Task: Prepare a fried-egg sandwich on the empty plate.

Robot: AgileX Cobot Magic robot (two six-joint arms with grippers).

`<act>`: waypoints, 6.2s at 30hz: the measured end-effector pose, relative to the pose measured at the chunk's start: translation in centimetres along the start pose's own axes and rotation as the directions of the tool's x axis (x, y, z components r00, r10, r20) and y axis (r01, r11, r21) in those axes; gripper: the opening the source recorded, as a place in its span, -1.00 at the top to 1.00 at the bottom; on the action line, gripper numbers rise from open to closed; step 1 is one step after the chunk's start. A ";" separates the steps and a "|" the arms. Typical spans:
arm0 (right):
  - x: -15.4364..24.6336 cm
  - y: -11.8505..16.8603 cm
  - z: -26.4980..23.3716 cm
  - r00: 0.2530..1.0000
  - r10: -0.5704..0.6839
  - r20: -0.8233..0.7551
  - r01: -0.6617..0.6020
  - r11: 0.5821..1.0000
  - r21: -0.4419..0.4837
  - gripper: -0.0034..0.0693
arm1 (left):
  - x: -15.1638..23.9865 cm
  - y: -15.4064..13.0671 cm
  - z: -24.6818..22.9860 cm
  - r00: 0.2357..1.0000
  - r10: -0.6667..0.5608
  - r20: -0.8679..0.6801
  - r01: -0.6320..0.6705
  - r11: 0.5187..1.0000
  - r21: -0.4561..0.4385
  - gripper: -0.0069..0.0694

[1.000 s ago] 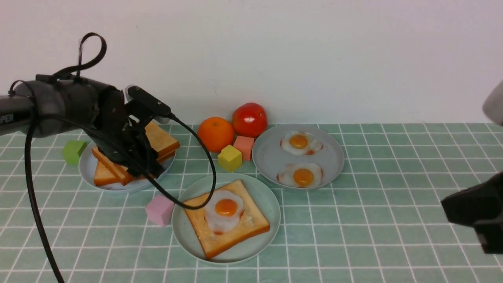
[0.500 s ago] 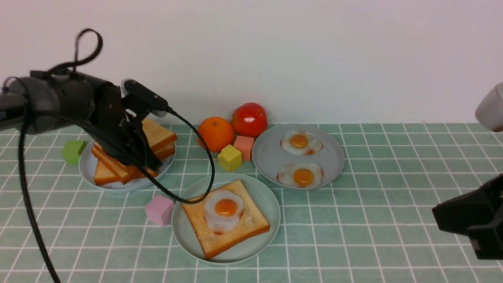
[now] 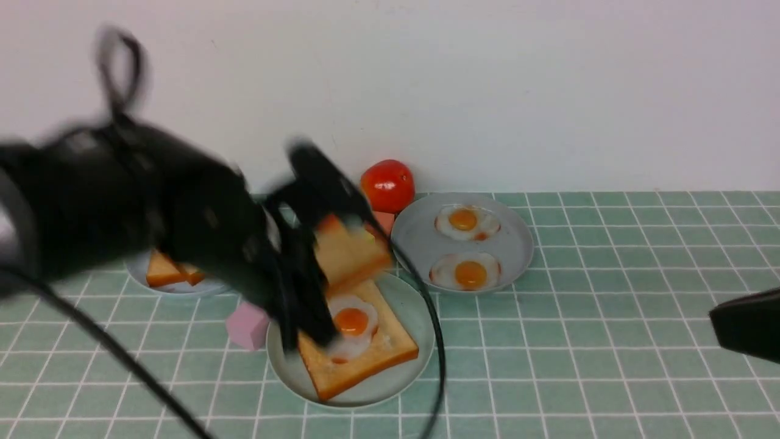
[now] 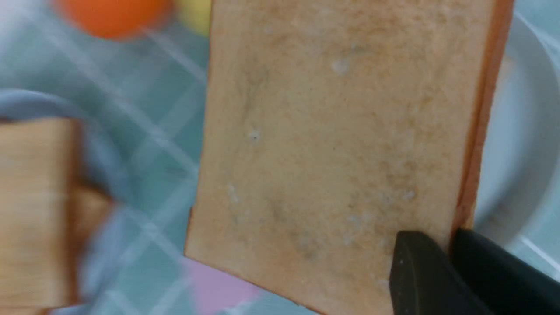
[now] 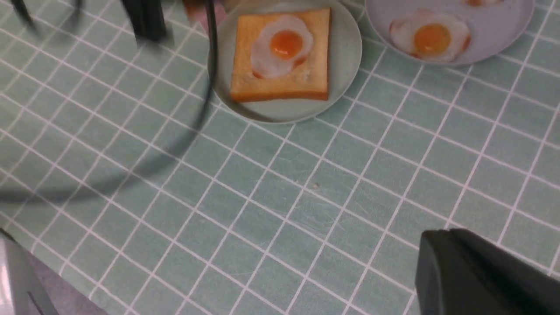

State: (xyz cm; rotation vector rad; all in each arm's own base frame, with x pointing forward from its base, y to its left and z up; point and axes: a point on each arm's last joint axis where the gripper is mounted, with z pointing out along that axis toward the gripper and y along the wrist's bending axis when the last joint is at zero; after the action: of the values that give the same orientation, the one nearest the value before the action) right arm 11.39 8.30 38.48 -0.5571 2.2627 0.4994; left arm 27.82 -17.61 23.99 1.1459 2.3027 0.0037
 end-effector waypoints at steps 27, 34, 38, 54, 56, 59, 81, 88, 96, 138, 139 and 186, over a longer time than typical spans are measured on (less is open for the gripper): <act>0.6 0.9 -0.7 0.998 0.054 -0.033 -0.057 0.994 -0.094 0.84 | 0.0 -2.5 4.6 0.998 0.061 -0.012 -0.061 0.998 0.021 0.11; 0.6 1.1 -0.7 0.997 0.064 -0.036 -0.068 0.991 -0.112 0.83 | -0.4 -2.2 3.2 0.999 0.040 0.019 -0.040 0.999 0.015 -0.47; 0.7 1.0 -0.9 0.998 0.059 -0.031 -0.062 0.993 -0.105 0.83 | -0.8 -2.1 0.2 0.996 -0.054 0.076 0.051 0.998 0.036 -0.51; 6.1 -0.8 -7.7 0.983 0.161 0.083 -0.170 0.980 0.107 0.83 | 11.1 -4.8 -19.5 0.626 -0.382 0.680 0.332 0.919 0.211 0.85; 7.8 -1.1 -8.6 0.975 0.191 0.114 -0.204 0.971 0.122 0.84 | 14.2 -5.7 -19.0 0.553 -0.387 0.738 0.315 0.917 0.245 0.85; 9.8 -1.7 -9.1 0.962 0.219 0.164 -0.243 0.959 0.147 0.90 | 17.5 -6.7 -17.9 0.451 -0.374 0.811 0.344 0.911 0.229 0.85; 13.5 -4.1 1.2 0.916 0.111 0.385 -0.178 0.973 0.144 0.88 | 22.4 -8.9 -11.8 0.518 -0.395 0.759 0.359 0.906 0.226 0.85; 15.3 -5.0 2.4 0.918 0.117 0.380 -0.210 0.955 0.211 0.93 | 22.5 -9.0 -11.6 0.532 -0.397 0.748 0.358 0.906 0.227 0.85; 20.0 -6.6 4.9 0.856 0.123 0.503 -0.334 0.873 0.356 0.95 | 22.5 -9.0 -11.6 0.533 -0.398 0.746 0.361 0.905 0.225 0.85; 21.3 -7.1 6.2 0.879 0.028 0.475 -0.262 0.862 0.433 0.90 | 22.3 -8.8 -11.9 0.491 -0.396 0.776 0.367 0.902 0.229 0.78; 21.3 -7.1 6.2 0.879 0.028 0.475 -0.262 0.862 0.433 0.90 | 22.1 -8.5 -12.3 0.451 -0.388 0.804 0.379 0.899 0.222 0.79; 21.3 -7.1 6.2 0.879 0.028 0.475 -0.262 0.862 0.434 0.82 | 26.8 -7.3 -9.1 0.354 -0.632 0.689 0.868 0.497 0.011 0.85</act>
State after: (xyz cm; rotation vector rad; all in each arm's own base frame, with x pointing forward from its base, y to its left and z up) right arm 5.20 0.38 17.45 0.0078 1.8734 0.0935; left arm 5.27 -0.30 17.00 -0.2546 1.8639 -0.2622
